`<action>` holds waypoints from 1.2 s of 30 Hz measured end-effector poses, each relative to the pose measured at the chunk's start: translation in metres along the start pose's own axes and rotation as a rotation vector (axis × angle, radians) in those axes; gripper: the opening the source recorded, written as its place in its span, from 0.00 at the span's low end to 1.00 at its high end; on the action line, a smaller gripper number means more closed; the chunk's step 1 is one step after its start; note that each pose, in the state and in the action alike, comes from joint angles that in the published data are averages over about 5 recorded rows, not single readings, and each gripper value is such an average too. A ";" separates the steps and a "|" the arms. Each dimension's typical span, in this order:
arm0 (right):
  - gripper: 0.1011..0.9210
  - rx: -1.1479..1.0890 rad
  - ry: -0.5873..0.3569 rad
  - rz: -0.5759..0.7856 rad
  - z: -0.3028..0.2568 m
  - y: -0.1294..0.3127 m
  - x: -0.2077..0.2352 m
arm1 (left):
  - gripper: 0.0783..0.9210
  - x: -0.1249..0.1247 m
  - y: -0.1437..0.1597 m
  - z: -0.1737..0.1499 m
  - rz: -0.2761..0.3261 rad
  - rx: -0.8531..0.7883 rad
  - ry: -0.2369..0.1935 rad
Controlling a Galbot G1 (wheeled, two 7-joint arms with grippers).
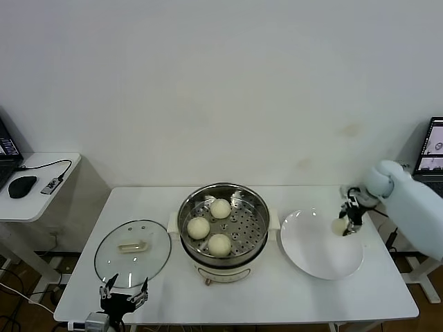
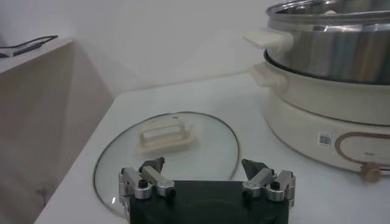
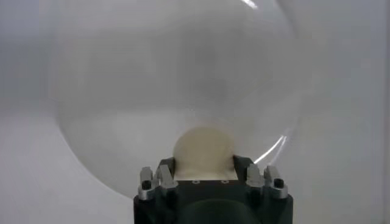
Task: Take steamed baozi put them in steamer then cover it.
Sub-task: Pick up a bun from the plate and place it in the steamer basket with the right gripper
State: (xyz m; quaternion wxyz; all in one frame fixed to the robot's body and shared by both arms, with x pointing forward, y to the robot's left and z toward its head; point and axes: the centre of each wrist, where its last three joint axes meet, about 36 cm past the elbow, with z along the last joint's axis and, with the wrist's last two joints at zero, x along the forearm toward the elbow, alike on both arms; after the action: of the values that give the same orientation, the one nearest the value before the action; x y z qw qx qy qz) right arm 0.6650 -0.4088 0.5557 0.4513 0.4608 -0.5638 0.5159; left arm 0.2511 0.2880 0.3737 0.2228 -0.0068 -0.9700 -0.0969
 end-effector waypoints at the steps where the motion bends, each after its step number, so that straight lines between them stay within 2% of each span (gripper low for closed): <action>1: 0.60 0.007 -0.014 0.006 -0.008 -0.003 0.009 | 0.88 0.000 0.000 -0.001 -0.001 -0.003 -0.003; 10: 0.60 0.071 -0.142 0.032 -0.094 -0.026 0.085 | 0.88 -0.001 0.003 -0.007 -0.017 -0.012 -0.030; 17: 0.60 0.115 -0.211 -0.007 -0.172 -0.039 0.118 | 0.88 -0.003 0.004 -0.006 -0.029 -0.026 -0.039; 27: 0.60 0.197 -0.200 -0.097 -0.270 -0.036 0.111 | 0.88 0.000 0.007 -0.015 -0.031 -0.026 -0.070; 36: 0.60 0.263 -0.148 -0.130 -0.318 -0.023 0.091 | 0.88 0.001 0.009 -0.019 -0.028 -0.029 -0.083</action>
State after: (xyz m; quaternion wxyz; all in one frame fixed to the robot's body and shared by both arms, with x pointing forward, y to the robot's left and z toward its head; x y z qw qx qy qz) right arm 0.6826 -0.0969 0.6681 0.3770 0.5880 -0.4921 0.5196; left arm 0.2587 0.2930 0.3929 0.1809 -0.0006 -0.9769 -0.1138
